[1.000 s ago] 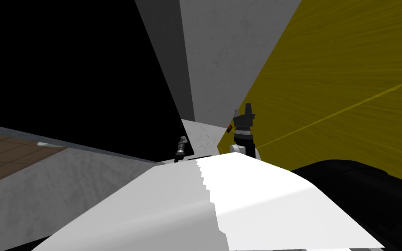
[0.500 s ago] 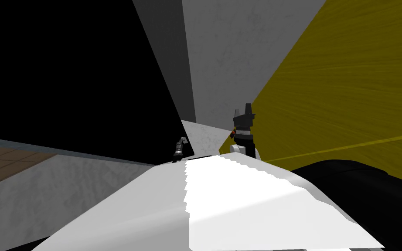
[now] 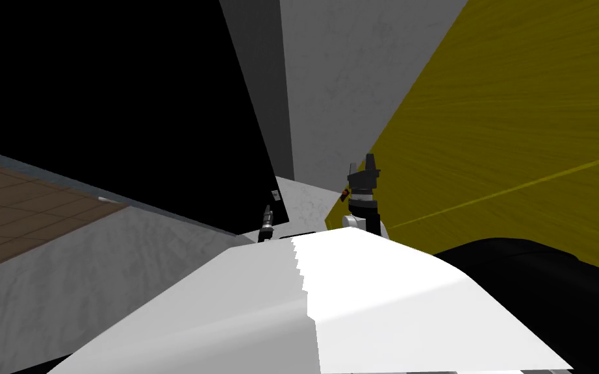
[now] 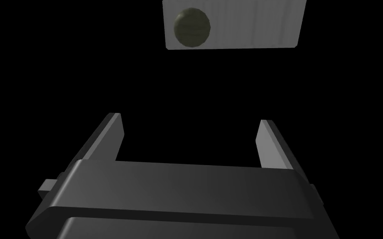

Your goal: Push the door open

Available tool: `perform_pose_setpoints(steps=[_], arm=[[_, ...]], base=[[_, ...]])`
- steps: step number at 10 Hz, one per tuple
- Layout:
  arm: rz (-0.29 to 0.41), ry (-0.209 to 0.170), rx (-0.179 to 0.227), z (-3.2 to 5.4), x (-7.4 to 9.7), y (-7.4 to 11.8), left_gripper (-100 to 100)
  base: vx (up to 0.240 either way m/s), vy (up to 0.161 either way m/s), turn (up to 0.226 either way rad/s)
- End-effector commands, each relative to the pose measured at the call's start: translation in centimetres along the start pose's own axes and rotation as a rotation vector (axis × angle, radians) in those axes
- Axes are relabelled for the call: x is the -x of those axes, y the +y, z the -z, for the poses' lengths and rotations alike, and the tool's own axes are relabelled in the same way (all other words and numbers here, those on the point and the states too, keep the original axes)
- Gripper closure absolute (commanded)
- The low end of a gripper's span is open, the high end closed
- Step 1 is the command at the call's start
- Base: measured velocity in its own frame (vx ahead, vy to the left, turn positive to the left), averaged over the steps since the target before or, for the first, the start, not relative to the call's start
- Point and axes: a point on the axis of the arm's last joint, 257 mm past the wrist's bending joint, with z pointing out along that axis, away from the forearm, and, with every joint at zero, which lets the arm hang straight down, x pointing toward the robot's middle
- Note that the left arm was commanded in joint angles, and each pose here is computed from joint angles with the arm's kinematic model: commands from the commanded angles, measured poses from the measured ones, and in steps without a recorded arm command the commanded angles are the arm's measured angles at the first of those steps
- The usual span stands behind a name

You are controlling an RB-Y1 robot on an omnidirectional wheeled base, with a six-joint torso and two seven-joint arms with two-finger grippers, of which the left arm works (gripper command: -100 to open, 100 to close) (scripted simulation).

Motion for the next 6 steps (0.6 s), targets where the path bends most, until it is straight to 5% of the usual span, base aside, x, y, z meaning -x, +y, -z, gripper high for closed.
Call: perform_pose_setpoints(steps=[1,4,6], arm=[[0.02,-0.005,0.0,0.06,-1.4,-0.2,-100],[0.043,-0.009,-0.001,0.03,-2.7,-0.5,-100],[0.005,-0.011,-0.002,0.16,-0.9,-0.2,-100]], base=[[-0.236,-0.016,0.096],[-0.11,-0.036,0.041],[0.159,-0.024,-0.032]])
